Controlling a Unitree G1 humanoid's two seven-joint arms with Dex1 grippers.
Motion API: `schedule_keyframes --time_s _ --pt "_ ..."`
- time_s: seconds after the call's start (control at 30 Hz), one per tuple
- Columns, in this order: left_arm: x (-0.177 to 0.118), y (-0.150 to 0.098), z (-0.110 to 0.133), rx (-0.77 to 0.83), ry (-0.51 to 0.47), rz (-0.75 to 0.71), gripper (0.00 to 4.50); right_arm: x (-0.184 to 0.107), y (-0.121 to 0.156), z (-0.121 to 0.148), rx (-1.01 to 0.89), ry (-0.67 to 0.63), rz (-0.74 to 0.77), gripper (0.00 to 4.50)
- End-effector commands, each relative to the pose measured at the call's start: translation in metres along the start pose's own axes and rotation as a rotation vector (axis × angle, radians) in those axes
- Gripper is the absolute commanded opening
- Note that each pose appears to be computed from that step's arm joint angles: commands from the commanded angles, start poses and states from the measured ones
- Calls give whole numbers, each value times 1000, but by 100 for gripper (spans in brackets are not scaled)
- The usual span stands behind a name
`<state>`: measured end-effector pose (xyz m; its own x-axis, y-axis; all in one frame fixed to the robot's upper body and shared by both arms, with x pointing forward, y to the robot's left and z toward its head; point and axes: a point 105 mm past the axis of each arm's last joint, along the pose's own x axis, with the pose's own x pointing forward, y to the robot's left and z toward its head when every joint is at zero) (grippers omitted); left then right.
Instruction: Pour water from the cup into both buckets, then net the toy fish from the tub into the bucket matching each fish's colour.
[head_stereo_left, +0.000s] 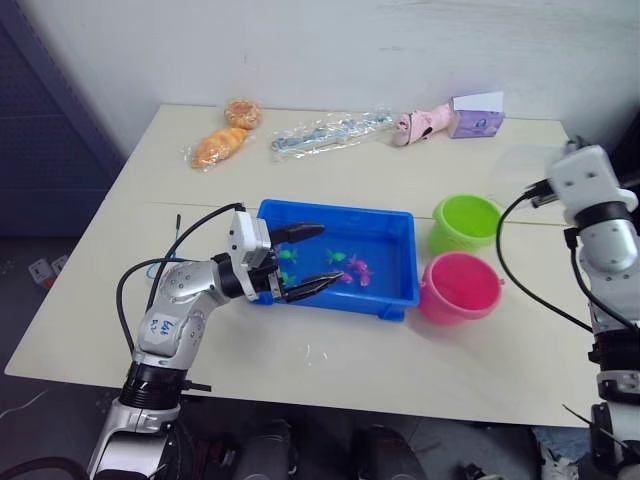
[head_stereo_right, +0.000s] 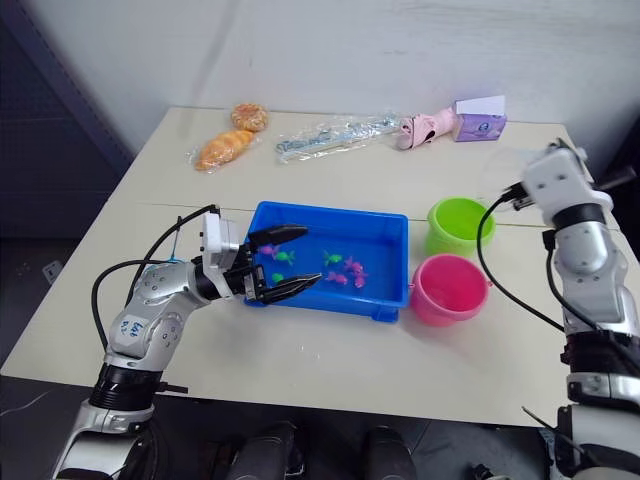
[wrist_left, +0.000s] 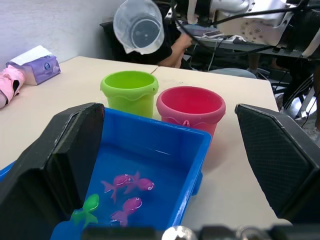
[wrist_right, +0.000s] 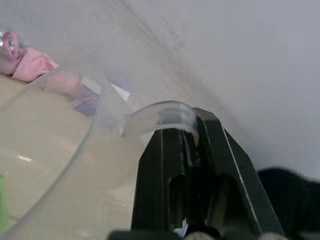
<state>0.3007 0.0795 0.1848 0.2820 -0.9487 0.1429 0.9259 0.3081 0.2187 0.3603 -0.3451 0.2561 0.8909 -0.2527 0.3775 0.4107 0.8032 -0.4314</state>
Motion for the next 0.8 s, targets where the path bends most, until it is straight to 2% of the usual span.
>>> schedule_keyframes --time_s 0.03,0.13,0.23,0.33,0.63,0.8 --pt "-1 -2 10 34 -24 -7 450 -18 -36 -3 413 83 -128 6" --pt "-2 -3 10 30 -24 -15 450 -37 -44 -19 588 167 -201 6" --pt "-1 -2 11 29 -25 -27 450 -62 -54 -48 706 277 -343 6" --pt "0 -2 12 28 -25 -37 450 -84 -43 -75 842 379 -429 6" --pt "2 -5 16 19 -39 -68 450 -112 -7 -114 888 467 -415 6" --pt "2 -6 17 16 -39 -78 450 -114 7 -122 921 482 -377 6"
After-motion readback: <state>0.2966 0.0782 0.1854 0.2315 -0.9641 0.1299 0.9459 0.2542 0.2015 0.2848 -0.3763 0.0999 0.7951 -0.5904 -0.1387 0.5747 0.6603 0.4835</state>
